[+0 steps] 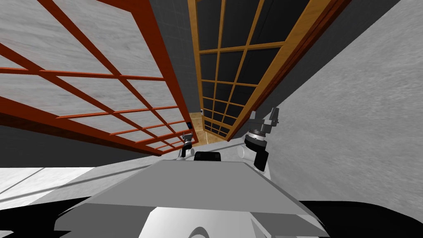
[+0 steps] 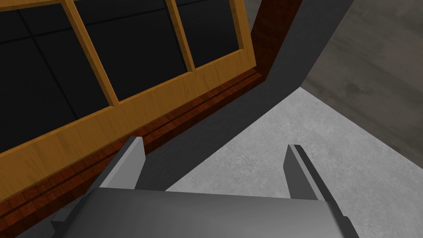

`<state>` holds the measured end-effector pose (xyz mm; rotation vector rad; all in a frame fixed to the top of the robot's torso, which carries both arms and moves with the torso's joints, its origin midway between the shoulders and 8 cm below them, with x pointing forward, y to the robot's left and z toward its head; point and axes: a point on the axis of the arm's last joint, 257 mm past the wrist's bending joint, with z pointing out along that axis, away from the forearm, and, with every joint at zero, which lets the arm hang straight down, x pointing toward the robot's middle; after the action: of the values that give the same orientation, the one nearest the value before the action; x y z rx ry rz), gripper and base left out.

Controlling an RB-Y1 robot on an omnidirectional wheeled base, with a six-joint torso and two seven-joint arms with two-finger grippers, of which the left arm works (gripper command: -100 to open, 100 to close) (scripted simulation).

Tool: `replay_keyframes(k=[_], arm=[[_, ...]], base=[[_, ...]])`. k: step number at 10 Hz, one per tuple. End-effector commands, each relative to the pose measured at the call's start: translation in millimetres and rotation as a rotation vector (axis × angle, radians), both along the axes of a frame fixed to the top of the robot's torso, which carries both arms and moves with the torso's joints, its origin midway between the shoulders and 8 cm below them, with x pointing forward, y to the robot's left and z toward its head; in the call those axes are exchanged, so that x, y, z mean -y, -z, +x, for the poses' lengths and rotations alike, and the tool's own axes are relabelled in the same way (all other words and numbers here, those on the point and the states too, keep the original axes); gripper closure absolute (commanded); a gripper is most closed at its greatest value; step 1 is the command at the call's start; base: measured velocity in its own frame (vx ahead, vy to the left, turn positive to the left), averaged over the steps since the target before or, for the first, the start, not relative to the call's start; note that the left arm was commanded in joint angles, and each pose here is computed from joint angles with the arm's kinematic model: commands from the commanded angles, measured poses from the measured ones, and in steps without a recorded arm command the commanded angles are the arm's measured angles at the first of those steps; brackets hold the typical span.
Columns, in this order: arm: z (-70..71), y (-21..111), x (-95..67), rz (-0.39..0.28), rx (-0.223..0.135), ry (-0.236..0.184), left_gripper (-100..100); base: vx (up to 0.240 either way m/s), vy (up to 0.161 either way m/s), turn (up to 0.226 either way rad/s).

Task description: Push the door open

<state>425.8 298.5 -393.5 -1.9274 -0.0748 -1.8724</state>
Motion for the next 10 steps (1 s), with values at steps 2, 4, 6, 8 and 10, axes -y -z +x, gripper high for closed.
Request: replay_keyframes(k=[2,4,6,8,10], arm=[[0.9,1.3,2.6,-0.066,0.020,-0.002,-100],[1.9,2.3,5.5,-0.133,0.039,-0.005,-100],[2.6,3.1,7.9,-0.183,0.054,-0.007,-100],[3.3,3.8,10.1,-0.227,0.067,-0.009,-100],[3.9,4.5,12.4,-0.270,0.080,-0.011,-100]], base=[[-0.022,0.001,-0.007],[-0.026,0.000,-0.019],[-0.026,0.001,-0.011],[-0.020,0.000,-0.010],[-0.015,0.000,-0.010]])
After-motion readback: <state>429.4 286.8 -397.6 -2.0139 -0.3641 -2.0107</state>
